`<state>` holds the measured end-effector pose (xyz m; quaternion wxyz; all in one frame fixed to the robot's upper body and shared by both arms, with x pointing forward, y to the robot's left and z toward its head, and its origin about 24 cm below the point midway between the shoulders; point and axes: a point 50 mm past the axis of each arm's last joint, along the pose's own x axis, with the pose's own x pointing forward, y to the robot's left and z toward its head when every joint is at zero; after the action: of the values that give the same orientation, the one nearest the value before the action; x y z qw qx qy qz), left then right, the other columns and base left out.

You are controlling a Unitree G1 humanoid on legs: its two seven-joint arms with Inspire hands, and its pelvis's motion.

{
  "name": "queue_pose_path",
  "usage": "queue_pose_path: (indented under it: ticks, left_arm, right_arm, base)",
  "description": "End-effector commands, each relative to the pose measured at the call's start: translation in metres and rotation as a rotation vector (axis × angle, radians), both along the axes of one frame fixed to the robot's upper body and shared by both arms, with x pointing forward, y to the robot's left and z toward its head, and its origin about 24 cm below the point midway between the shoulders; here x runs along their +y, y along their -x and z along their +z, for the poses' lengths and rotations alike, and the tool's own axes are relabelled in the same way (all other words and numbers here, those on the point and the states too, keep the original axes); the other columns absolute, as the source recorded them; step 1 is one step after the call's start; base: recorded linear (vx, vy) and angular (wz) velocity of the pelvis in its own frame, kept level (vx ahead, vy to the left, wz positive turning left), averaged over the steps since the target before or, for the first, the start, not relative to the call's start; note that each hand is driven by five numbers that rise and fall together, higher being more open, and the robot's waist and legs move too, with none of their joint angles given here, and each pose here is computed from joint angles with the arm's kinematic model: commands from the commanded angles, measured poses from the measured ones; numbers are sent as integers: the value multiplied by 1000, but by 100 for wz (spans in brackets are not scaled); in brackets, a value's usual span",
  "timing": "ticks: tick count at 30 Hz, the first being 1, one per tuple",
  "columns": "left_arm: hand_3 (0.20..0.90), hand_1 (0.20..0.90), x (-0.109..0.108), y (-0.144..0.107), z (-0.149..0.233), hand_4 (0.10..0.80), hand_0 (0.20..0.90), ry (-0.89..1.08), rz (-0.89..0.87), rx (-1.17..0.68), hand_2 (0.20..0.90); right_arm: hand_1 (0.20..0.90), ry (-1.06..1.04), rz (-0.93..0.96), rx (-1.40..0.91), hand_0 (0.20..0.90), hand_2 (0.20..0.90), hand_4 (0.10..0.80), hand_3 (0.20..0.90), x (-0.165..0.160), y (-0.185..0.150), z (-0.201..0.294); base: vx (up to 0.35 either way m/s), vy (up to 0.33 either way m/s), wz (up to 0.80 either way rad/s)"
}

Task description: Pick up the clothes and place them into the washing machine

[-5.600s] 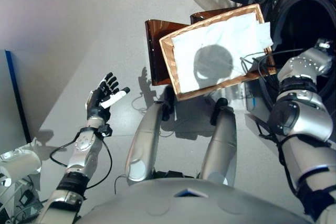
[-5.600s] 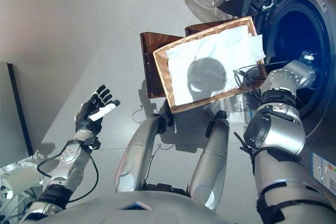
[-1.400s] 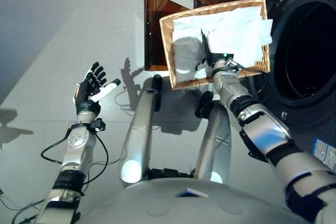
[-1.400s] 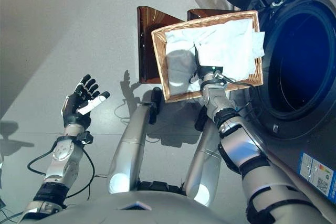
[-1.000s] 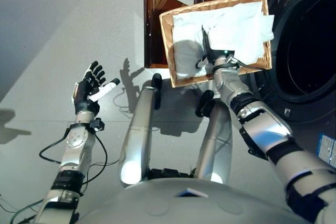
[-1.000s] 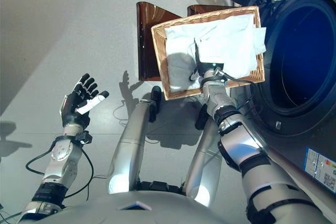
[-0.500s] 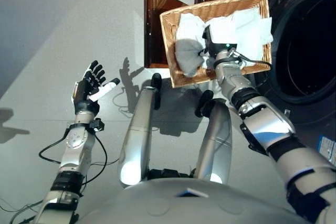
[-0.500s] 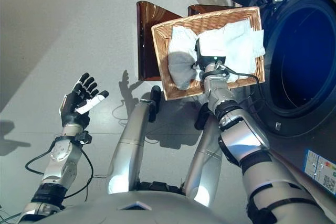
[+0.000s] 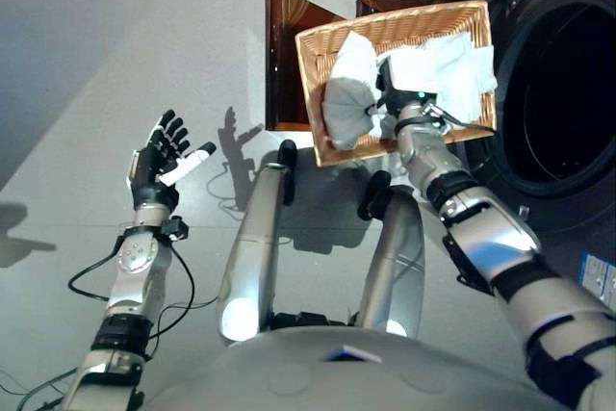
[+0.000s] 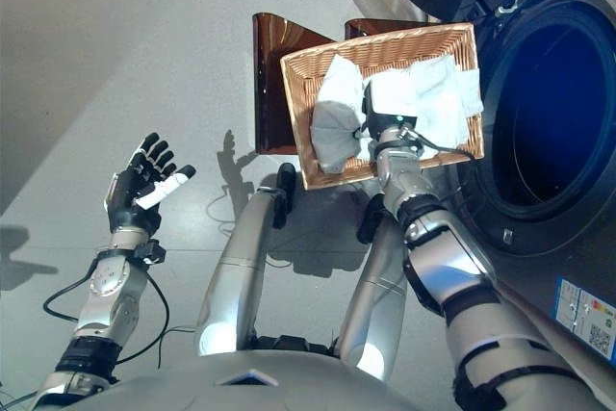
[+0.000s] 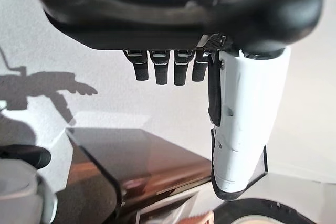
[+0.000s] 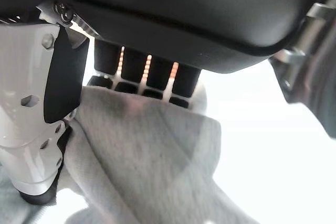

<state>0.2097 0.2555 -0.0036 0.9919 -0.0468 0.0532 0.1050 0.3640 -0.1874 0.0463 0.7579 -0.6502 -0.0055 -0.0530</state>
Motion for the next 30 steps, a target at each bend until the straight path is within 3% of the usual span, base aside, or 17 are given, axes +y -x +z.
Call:
queue_pose_path:
  ticks: [1,15,20,21,22,23,24,28,29,30]
  left_arm:
    - [900,900,27,5,25,800,900,-106,73,-122,900]
    - [900,900,24,7,15,800,900,-88,62,-98,900]
    - [900,900,20,7,14,800,900,-75,53,-96,900]
    - [900,900,19,7,12,800,900,-69,59,-87,900]
    - [900,900,19,7,12,800,900,-69,58,-87,900]
    - [900,900,17,7,10,800,900,-59,65,-80,900]
    - [900,900,17,7,10,800,900,-60,64,-79,900]
    - [900,900,15,7,7,800,900,-37,72,-67,900]
    - [900,900,14,8,5,800,900,-21,69,-60,900]
    - [900,900,14,8,5,800,900,-21,69,-60,900]
  right_arm:
    - [200,-66,-73,-130,200,200,300,200,-35,7,13]
    - [200,-461,-218,-284,200,200,300,200,-80,39,12]
    - [200,-741,-317,-389,200,200,300,200,-90,47,11]
    - [200,-906,-352,-450,200,200,300,200,-92,50,11]
    - [200,-908,-353,-450,200,200,300,200,-93,50,10]
    - [200,-1165,-378,-533,200,200,300,200,-91,52,9]
    - [200,-1168,-378,-533,200,200,300,200,-91,53,9]
    - [200,-1635,-379,-646,200,200,300,200,-86,59,-3]
    - [200,-1888,-374,-753,200,200,300,200,-86,61,-7]
    - [200,-1889,-373,-753,200,200,300,200,-86,61,-7]
  base:
    - [22,-16,-4]
    - [35,-13,-7]
    - [5,-9,-1]
    - [0,0,0]
    - [39,-9,-4]
    - [18,-12,-3]
    - [21,-13,-5]
    - [-6,-14,-5]
    - [-3,-16,-6]
    - [-13,-17,-6]
